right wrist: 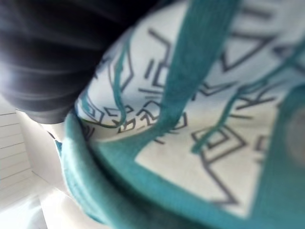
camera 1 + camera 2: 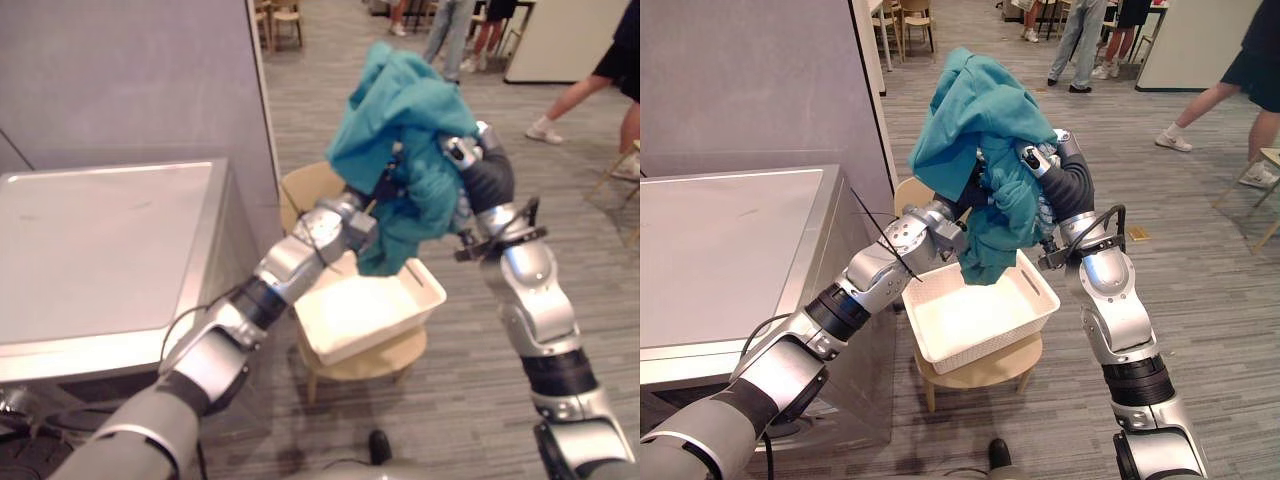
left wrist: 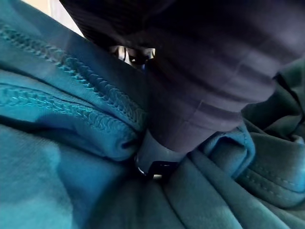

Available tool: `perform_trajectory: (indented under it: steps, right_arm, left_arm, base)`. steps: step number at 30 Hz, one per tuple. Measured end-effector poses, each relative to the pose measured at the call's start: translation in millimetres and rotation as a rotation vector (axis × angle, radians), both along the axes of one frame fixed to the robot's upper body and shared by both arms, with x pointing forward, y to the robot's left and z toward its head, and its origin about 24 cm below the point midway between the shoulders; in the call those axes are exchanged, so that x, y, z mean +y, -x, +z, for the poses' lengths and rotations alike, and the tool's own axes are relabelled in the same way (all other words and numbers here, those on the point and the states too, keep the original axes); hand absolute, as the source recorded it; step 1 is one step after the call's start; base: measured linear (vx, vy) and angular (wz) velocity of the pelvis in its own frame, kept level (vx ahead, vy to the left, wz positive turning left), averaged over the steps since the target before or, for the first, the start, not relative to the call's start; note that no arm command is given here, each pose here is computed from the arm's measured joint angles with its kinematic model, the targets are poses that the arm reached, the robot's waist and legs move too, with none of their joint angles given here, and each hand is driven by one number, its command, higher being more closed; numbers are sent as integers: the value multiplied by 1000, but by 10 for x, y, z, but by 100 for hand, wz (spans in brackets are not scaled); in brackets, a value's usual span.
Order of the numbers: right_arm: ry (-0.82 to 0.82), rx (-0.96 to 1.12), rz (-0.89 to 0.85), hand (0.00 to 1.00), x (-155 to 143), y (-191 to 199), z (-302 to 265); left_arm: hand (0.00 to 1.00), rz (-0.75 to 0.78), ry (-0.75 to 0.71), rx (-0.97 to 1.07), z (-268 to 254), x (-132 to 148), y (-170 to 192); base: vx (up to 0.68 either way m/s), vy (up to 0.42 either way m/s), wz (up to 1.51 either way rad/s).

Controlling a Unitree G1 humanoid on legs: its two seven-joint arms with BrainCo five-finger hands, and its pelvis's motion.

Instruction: Pick up the laundry basket with both hands and put the clothes into the washing machine.

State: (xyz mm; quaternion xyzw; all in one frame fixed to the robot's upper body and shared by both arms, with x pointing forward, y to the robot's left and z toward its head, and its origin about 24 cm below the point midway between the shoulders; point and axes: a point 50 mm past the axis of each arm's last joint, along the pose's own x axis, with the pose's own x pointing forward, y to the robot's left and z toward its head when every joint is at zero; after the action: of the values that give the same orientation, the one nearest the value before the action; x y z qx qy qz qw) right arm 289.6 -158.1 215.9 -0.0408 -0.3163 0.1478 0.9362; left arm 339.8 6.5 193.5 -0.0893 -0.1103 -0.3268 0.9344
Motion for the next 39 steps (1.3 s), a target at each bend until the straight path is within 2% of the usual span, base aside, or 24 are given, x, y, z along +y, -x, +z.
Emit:
perform_trajectory:
  steps: [11,18,22,28,39]
  right_arm:
    - [-81,35,-51,0,-136,137,-175]
    - [-172,22,-207,0,-509,365,-245]
    - [-229,25,-332,0,-764,553,-322]
    - [-280,35,-424,0,-956,755,-420]
    - [-335,96,-527,0,-1095,986,-632]
  left_arm:
    - [100,52,47,-15,97,105,-51]
    - [100,131,115,-58,228,265,-113]
    - [100,197,146,-64,245,462,-168]
    - [100,322,173,3,-18,863,-200]
    - [100,459,293,-4,-159,1370,-4]
  base:
    - [-21,-15,0]
    - [-15,-12,-1]
    - [0,0,0]
    - [-16,-12,-1]
    - [-22,-14,0]
